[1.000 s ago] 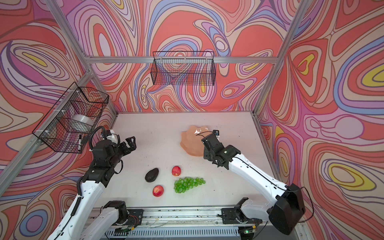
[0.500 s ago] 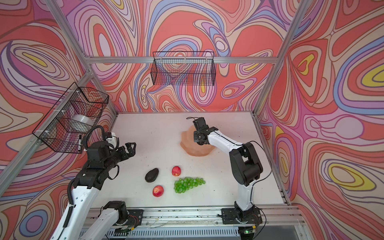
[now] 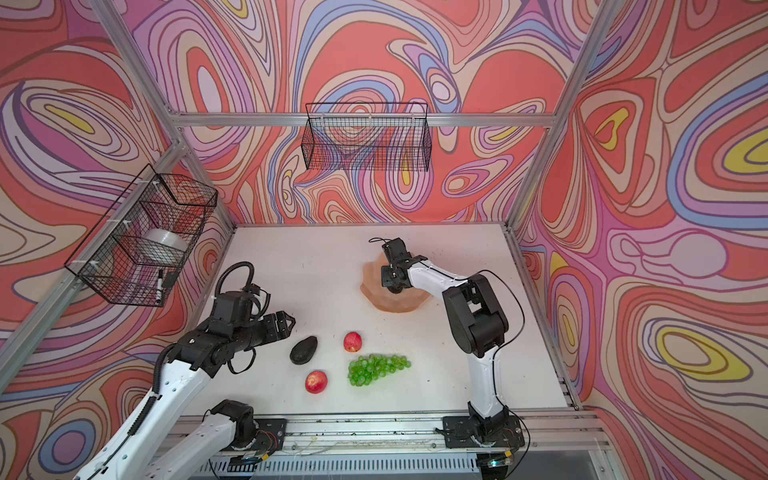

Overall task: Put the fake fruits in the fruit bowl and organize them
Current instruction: 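Release the avocado into the peach bowl with right gripper while left reaches forward, then grasp the second avocado with the left gripper while the right hovers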

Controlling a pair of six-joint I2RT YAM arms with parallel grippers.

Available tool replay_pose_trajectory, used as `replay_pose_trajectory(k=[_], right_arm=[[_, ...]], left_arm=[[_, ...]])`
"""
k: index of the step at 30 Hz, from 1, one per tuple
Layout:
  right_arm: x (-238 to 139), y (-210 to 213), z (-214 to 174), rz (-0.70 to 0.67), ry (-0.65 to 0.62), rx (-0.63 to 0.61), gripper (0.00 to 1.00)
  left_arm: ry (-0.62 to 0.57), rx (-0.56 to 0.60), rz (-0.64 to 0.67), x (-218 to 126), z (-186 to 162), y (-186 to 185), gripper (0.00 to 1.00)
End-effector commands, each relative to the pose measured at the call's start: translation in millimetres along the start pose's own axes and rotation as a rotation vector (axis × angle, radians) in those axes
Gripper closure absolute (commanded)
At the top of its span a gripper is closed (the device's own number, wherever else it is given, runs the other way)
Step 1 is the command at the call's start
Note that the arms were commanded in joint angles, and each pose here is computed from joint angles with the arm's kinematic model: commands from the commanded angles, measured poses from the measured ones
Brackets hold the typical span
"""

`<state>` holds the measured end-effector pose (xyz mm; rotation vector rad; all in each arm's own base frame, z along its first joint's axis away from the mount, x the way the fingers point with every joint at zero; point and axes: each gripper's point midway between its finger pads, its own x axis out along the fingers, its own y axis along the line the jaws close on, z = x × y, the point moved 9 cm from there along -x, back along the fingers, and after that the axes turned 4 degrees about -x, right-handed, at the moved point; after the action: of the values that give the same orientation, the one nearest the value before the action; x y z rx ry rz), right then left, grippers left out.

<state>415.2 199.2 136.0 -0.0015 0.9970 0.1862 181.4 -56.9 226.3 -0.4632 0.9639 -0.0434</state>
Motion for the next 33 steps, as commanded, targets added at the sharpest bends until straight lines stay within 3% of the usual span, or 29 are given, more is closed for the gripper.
replay_pose_trajectory(k=[1,8,12,18,24,27,33], right_arm=[[-26,1,22,0.027,-0.08,0.016,0.24],[-121,-8,51,0.062,-0.301,0.047,0.1],[-165,-14,50,0.083,-0.391,0.062,0.06],[-203,-23,35,0.082,-0.45,0.089,0.03],[-214,-29,24,0.059,-0.454,0.097,0.02],[-214,-31,22,0.055,-0.455,0.104,0.02],[-212,-32,21,0.049,-0.452,0.105,0.02]], left_arm=[[0.053,-0.002,0.04,13,-9,-2,0.18],[0.147,0.112,0.094,35,-21,-20,0.17],[0.19,0.103,0.168,47,-28,-15,0.16],[0.241,0.099,0.181,70,-35,-13,0.15],[0.312,0.086,0.217,86,-45,-8,0.17],[0.332,0.083,0.239,90,-48,-5,0.23],[0.324,0.091,0.214,90,-36,-18,0.54]])
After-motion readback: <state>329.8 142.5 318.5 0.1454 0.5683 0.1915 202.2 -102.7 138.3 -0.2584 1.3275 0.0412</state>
